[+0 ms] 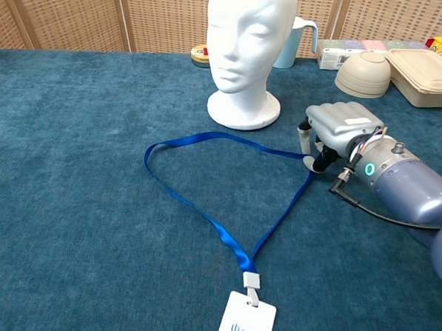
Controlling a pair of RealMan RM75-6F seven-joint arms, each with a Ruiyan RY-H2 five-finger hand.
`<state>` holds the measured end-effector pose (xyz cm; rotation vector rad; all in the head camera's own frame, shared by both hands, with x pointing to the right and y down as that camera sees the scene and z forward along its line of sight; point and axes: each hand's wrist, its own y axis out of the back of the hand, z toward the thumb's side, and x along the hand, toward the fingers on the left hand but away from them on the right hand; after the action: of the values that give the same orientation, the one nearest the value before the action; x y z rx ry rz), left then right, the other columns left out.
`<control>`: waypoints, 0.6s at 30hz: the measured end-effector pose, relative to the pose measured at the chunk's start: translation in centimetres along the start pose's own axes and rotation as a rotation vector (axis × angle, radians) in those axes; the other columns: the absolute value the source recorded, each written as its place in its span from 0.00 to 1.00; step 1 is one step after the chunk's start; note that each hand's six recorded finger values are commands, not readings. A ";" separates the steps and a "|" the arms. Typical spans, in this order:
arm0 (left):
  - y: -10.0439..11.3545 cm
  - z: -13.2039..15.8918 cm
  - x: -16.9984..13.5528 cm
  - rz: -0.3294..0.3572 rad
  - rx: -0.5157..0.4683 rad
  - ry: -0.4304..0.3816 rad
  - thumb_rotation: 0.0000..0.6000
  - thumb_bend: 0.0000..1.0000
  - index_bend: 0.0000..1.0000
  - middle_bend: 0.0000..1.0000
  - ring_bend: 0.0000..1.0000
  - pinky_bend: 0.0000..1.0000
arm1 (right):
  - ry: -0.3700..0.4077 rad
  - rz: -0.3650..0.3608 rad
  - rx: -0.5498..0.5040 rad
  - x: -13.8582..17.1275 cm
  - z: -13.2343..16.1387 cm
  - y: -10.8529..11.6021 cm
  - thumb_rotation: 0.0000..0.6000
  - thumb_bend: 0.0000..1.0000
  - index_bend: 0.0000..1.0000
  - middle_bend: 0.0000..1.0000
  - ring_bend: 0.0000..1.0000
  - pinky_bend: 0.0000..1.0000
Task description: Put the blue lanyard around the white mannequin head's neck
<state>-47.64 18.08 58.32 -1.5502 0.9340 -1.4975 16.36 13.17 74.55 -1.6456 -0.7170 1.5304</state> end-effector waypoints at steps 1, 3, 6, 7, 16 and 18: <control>0.0 0.0 0.0 0.000 0.000 0.000 0.66 0.14 0.56 0.57 0.49 0.28 | -0.001 0.000 0.000 0.0 0.0 0.0 0.97 0.46 0.57 0.93 1.00 1.00; 0.0 0.0 0.0 0.001 0.000 0.000 0.66 0.13 0.56 0.57 0.49 0.29 | -0.003 0.001 -0.001 0.0 -0.1 0.0 0.97 0.46 0.57 0.93 1.00 1.00; 0.1 0.0 0.0 0.003 0.002 -0.001 0.66 0.13 0.56 0.57 0.49 0.28 | -0.004 0.005 -0.001 0.0 -0.1 -0.1 0.97 0.47 0.58 0.93 1.00 1.00; 0.1 0.0 0.1 0.003 0.002 -0.001 0.66 0.13 0.56 0.57 0.49 0.29 | -0.004 0.006 -0.001 0.0 -0.1 -0.1 0.97 0.47 0.58 0.93 1.00 1.00; 0.0 0.6 0.7 -0.006 0.029 -0.030 0.67 0.13 0.56 0.57 0.49 0.29 | -0.001 0.000 -0.020 0.3 -0.2 0.1 0.97 0.47 0.58 0.93 1.00 1.00; 0.0 1.0 1.0 -0.008 0.036 -0.044 0.68 0.14 0.56 0.57 0.49 0.29 | 0.000 0.000 -0.023 0.4 -0.2 0.2 0.97 0.47 0.58 0.93 1.00 1.00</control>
<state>-46.57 17.28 58.77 -1.5566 0.8722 -1.4719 16.58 13.33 74.22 -1.6630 -0.7372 1.5271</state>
